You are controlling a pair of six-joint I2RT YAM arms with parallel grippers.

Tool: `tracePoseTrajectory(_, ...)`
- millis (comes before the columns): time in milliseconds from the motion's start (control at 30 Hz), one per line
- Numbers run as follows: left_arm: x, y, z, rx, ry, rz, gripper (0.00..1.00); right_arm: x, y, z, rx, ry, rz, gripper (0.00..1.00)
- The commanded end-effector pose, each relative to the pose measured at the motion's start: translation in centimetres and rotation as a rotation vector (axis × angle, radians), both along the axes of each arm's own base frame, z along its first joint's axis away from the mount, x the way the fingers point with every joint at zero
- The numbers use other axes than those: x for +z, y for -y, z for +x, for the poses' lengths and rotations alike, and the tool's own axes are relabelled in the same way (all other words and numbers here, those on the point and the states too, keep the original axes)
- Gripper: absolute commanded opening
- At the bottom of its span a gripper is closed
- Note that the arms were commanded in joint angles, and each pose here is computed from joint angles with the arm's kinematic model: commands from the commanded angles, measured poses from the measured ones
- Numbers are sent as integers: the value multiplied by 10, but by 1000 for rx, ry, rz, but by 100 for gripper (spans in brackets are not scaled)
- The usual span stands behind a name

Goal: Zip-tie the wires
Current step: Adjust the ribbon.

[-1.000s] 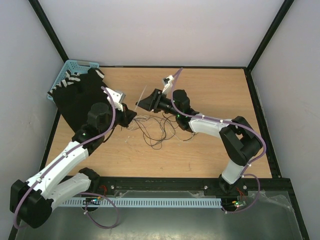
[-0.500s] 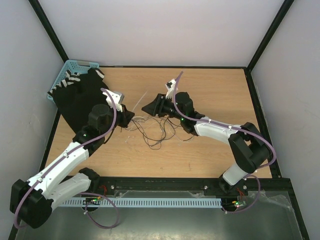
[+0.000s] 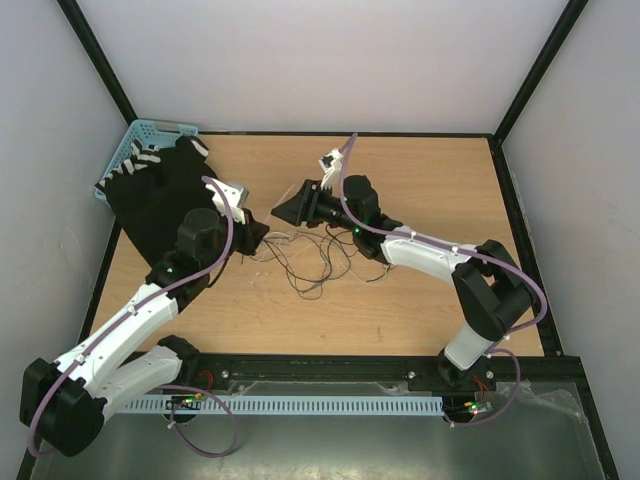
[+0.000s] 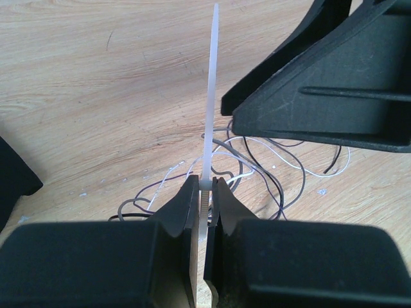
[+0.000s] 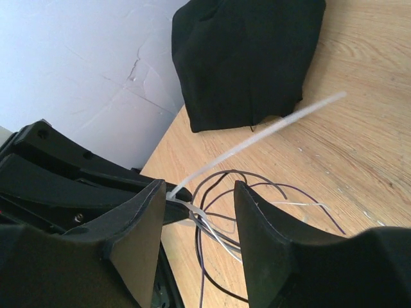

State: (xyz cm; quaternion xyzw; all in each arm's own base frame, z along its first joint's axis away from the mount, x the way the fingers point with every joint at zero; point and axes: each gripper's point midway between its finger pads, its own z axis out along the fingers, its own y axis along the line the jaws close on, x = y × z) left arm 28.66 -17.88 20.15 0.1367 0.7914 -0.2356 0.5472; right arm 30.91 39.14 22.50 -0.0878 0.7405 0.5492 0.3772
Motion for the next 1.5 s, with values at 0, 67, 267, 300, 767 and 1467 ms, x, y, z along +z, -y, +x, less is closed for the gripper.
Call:
tracePoseTrajectory(0, 11, 3, 3, -11, 38, -16, 0, 16, -18, 0, 43, 14, 46, 57)
tracePoseTrajectory(67, 11, 3, 3, -12, 38, -16, 0, 14, -23, 0, 47, 9, 46, 57)
tracePoseTrajectory(267, 13, 3, 3, -12, 45, -17, 0, 12, -33, 1, 53, 4, 49, 53)
tracePoseTrajectory(300, 13, 2, 3, -10, 46, -14, 0, 11, -34, 1, 55, 3, 50, 51)
tracePoseTrajectory(767, 10, 3, 3, -15, 39, -8, 0, 26, -34, -5, 80, 43, 68, 0)
tracePoseTrajectory(1467, 0, 2, 7, 2, 8, 7, 0, 113, 14, 53, -49, 227, 38, 0)
